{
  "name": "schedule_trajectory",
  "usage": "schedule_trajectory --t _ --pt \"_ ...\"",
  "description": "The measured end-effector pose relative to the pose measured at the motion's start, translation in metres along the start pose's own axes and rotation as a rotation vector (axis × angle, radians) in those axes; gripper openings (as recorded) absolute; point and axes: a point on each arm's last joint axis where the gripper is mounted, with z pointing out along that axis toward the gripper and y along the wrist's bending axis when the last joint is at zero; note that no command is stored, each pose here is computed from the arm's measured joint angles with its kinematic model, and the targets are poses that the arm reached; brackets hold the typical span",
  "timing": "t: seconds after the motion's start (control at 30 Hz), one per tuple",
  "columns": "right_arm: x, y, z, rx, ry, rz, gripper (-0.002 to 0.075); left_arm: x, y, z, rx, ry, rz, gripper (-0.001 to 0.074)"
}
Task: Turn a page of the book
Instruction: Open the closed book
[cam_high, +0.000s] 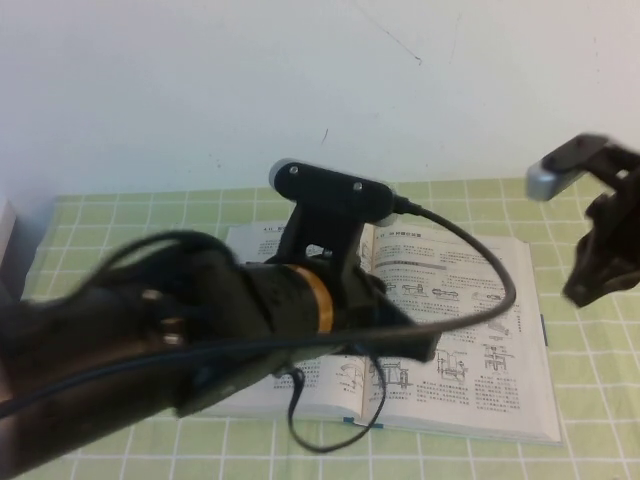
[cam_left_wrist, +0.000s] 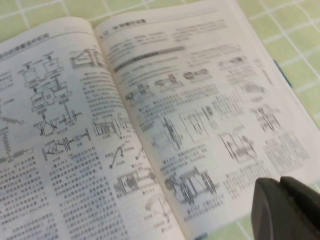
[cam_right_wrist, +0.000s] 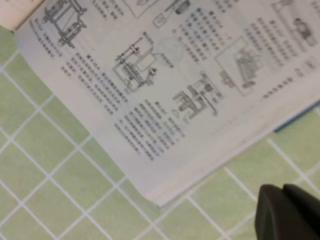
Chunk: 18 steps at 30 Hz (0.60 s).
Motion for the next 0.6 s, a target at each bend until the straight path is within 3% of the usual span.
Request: schedule_trajectory --t 0.23,0.43,0.6 --pt "0.023 0.022 -0.081 0.266 -0.07 0.024 -0.0001 0.005 0.004 -0.066 0.052 0.116 0.197 -0.0004" --pt "0.051 0.057 -0.134 0.36 -0.214 0.022 -0.0002 -0.006 0.015 -0.109 0.02 -0.021 0.228 -0.0004" --pt "0.089 0.084 -0.144 0.416 -0.318 0.022 -0.0002 0.003 0.031 -0.135 -0.024 -0.147 0.238 -0.0004"
